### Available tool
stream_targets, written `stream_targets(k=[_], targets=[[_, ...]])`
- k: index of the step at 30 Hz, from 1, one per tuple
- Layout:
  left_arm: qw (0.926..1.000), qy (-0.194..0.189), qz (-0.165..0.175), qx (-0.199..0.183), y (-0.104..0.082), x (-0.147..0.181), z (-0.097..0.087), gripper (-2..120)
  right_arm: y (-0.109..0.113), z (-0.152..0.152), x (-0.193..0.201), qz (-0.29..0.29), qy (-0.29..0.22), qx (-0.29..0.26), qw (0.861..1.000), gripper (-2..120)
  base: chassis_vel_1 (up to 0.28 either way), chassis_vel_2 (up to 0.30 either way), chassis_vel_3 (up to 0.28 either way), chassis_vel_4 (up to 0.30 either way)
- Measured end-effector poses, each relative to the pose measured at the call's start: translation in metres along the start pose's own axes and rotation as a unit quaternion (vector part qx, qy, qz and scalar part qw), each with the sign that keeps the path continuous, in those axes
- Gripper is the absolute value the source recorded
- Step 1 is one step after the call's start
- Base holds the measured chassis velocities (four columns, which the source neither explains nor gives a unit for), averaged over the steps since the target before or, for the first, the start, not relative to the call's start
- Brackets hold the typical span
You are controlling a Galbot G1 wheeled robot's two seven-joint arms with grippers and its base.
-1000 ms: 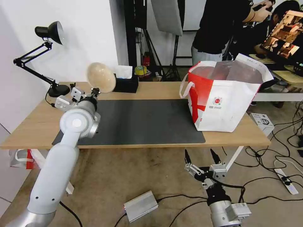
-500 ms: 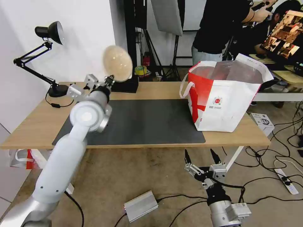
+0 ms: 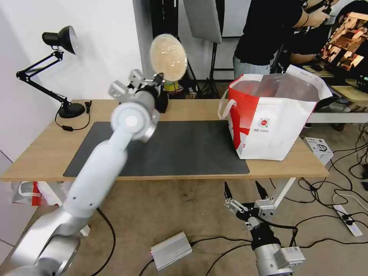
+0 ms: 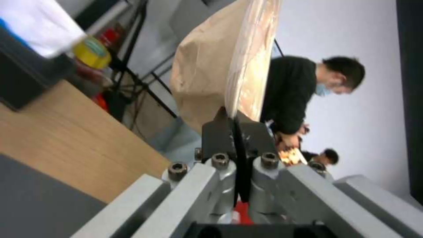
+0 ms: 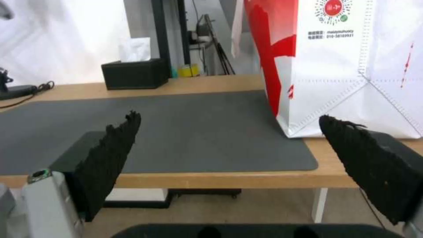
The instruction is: Pick up the trash from the table and place it into the takeout bag.
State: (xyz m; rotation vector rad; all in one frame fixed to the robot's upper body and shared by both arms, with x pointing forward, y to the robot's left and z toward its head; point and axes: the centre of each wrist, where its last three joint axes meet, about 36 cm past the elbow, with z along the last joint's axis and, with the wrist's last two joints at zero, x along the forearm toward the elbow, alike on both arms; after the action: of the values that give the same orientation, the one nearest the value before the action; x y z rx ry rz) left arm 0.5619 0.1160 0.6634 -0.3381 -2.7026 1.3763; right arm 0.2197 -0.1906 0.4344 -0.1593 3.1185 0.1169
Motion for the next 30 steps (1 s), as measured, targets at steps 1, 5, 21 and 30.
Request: stream_targets(k=[1, 5, 21, 30], targets=[[1.0, 0.005, 0.003, -0.002, -0.007, -0.006, 0.006, 0, 0.0, 0.0, 0.0, 0.0, 0.0, 0.0, 1.0, 100, 0.0, 0.0, 0.0, 0.0], [0.9999, 0.013, 0.009, -0.006, -0.018, -0.015, 0.017, 0, 0.0, 0.0, 0.0, 0.0, 0.0, 0.0, 1.0, 100, 0.0, 0.0, 0.0, 0.0], [0.9976, 0.04, 0.055, -0.017, -0.068, -0.045, 0.056, 0, 0.0, 0.0, 0.0, 0.0, 0.0, 0.0, 1.0, 100, 0.0, 0.0, 0.0, 0.0], [0.9957, 0.058, 0.068, -0.025, -0.09, -0.061, 0.086, 0, 0.0, 0.0, 0.0, 0.0, 0.0, 0.0, 1.0, 100, 0.0, 0.0, 0.0, 0.0]])
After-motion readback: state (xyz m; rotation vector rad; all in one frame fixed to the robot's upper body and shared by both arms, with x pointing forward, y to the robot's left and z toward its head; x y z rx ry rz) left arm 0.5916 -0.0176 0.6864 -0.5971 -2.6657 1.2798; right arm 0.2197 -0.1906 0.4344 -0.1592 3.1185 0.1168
